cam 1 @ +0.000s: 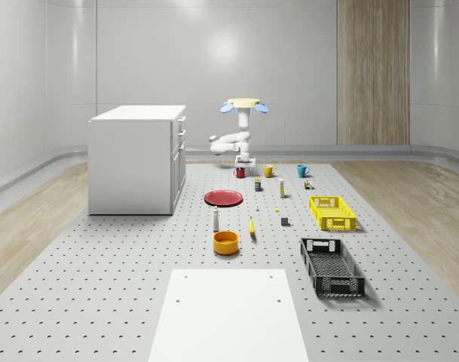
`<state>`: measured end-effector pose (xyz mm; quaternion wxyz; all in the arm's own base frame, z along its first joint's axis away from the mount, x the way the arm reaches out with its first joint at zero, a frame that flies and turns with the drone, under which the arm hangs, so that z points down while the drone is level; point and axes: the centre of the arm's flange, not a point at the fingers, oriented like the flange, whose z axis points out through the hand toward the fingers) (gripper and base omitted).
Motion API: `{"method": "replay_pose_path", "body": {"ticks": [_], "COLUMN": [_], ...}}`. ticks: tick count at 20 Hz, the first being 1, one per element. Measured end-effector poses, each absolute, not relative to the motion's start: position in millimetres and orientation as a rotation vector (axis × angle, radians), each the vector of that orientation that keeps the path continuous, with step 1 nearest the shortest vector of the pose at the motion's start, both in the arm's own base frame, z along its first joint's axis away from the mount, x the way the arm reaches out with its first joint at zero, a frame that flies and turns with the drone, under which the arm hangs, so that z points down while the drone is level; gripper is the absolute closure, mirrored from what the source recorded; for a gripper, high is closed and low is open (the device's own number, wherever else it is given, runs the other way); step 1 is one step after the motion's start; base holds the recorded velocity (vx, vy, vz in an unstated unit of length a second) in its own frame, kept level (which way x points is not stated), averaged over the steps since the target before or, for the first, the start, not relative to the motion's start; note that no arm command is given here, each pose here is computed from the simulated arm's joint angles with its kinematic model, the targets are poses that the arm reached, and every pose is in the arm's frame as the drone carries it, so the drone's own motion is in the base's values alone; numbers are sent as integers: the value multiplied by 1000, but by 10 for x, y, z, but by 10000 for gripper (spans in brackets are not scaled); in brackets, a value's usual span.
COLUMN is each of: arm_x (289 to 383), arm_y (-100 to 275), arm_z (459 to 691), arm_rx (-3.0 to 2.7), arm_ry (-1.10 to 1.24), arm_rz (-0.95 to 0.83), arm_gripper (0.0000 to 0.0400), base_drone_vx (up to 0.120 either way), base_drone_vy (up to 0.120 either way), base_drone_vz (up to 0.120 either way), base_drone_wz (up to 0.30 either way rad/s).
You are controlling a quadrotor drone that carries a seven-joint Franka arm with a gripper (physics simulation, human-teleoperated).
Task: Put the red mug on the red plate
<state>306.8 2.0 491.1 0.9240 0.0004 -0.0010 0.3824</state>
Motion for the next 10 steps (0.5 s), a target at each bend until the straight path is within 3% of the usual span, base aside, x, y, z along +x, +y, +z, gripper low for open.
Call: {"method": "replay_pose_path", "body": {"ticks": [10], "arm_x": [3022], "arm_y": [37], "arm_z": [5021], "arm_rx": [1], "arm_ry": [-2], "arm_rz": [785], "arm_gripper": [0], "base_drone_vx": [0], "base_drone_vy": [0], "base_drone_vz": [0], "base_drone_wz": [0]}}
